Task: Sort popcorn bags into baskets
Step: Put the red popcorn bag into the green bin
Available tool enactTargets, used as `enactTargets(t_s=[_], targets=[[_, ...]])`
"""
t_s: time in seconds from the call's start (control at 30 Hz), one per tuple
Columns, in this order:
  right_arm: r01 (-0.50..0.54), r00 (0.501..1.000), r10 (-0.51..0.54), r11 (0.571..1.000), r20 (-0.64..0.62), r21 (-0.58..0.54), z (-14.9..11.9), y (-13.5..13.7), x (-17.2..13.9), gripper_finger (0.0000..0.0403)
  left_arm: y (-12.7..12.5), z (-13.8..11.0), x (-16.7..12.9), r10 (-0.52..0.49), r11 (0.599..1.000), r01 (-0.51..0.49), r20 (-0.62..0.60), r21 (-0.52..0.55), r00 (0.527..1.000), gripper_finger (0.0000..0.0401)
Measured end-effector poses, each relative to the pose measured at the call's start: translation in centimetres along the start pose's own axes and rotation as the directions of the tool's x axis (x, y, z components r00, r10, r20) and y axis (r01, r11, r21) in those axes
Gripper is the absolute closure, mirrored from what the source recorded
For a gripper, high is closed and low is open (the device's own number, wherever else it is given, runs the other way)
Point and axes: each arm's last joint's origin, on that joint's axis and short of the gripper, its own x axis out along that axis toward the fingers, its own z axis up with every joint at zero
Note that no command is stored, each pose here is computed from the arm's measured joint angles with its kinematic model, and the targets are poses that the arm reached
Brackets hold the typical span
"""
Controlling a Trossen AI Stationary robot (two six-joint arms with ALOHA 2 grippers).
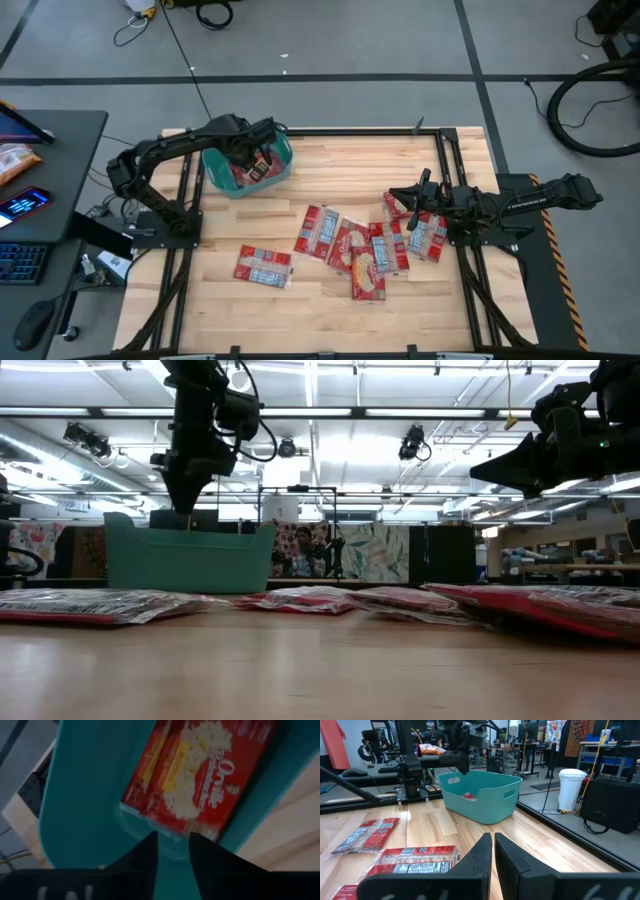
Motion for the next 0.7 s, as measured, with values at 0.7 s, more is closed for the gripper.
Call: enactTargets(t_s=[0.7], targets=[[0.0, 1.0, 0.0, 1.0, 0.0, 0.0, 0.0, 0.0, 0.0, 0.0377, -14.3, -8.4, -5.7, -0.419, 0.704, 0.291, 0.048, 0.648, 0.907, 0.0259]])
